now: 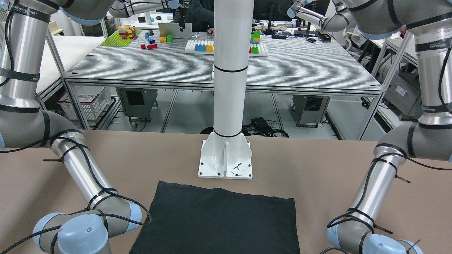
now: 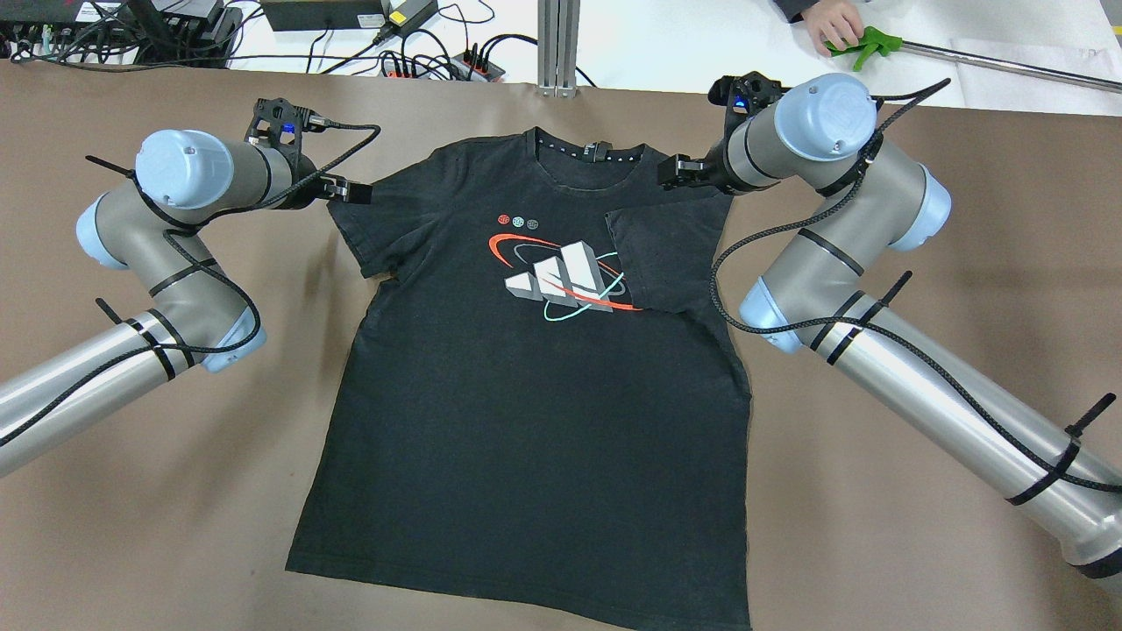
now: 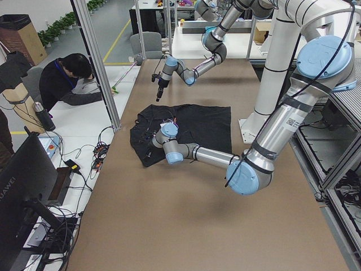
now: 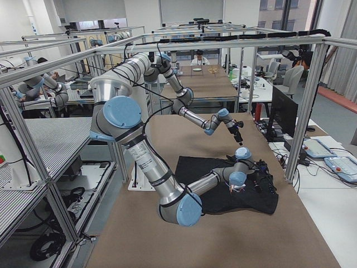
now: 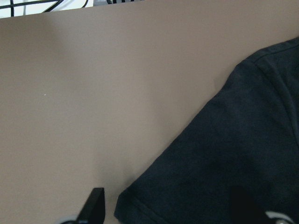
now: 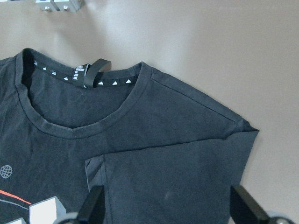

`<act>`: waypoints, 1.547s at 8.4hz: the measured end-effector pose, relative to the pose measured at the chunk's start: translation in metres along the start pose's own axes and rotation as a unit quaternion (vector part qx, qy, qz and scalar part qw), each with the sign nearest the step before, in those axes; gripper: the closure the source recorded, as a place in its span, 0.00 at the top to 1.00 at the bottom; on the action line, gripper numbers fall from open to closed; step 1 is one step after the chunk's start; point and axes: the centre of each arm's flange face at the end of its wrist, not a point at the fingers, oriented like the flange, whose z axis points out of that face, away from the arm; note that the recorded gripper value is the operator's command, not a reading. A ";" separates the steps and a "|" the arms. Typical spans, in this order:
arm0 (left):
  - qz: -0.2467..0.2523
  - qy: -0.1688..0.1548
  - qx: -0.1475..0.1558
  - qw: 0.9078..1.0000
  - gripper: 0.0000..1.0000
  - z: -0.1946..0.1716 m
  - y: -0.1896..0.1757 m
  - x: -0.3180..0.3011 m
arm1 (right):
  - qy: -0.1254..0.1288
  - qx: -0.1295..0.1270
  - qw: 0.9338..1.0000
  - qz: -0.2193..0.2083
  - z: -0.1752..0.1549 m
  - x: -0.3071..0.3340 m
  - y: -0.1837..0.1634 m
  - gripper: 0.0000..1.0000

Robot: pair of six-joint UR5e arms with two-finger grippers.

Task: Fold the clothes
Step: 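Reach the left gripper to the other sleeve while the right gripper holds its sleeve, then fold both sleeves inward over the shirt body with both grippers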

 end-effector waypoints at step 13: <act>0.035 -0.032 -0.028 0.998 0.29 0.039 0.030 -0.011 | 0.013 0.001 1.000 0.003 0.008 0.018 0.009 0.94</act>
